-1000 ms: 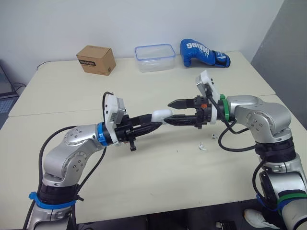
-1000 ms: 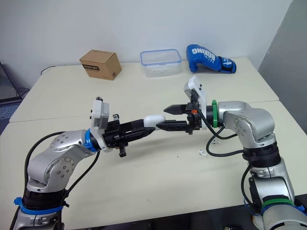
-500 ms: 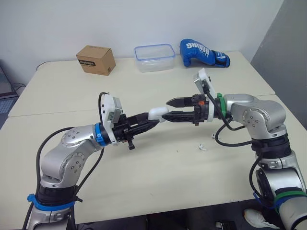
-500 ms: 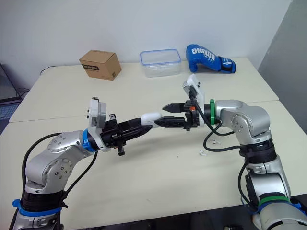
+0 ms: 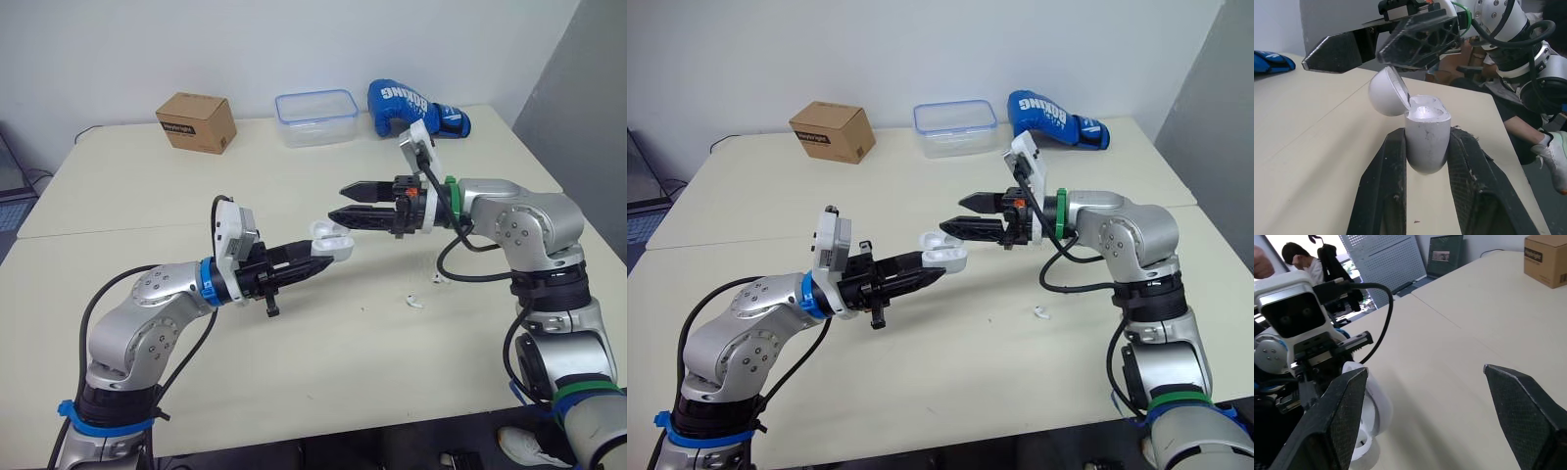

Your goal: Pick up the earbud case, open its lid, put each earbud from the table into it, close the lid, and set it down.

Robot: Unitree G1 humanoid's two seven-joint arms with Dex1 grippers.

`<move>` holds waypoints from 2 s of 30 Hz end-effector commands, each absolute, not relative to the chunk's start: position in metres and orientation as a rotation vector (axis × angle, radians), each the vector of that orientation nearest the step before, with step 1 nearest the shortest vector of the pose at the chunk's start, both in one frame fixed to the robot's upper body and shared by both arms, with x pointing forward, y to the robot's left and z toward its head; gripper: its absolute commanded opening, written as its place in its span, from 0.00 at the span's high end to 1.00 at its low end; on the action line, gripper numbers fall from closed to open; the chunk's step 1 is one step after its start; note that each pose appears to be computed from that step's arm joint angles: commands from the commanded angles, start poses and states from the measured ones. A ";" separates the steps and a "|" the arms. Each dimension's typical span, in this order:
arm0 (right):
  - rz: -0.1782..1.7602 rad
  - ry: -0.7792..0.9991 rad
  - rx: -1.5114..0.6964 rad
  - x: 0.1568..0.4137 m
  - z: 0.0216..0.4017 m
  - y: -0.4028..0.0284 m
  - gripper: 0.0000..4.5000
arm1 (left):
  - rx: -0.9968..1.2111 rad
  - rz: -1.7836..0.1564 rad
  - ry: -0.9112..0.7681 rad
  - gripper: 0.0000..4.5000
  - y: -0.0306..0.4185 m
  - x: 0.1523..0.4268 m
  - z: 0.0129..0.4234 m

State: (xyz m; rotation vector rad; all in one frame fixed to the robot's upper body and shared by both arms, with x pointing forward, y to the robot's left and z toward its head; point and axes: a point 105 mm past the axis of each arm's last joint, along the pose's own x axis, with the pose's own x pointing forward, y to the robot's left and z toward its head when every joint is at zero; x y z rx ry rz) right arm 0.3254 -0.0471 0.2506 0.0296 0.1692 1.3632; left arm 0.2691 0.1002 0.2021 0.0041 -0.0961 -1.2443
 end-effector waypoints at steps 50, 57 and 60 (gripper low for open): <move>0.912 0.928 -0.858 0.304 0.118 -0.124 0.12 | 0.095 -1.160 -0.278 0.82 0.104 0.295 0.214; 0.911 0.933 -0.845 0.303 0.117 -0.121 0.31 | 0.093 -1.161 -0.275 0.82 0.103 0.295 0.213; 0.906 0.931 -0.849 0.304 0.118 -0.121 0.31 | 0.092 -1.160 -0.274 0.82 0.102 0.294 0.213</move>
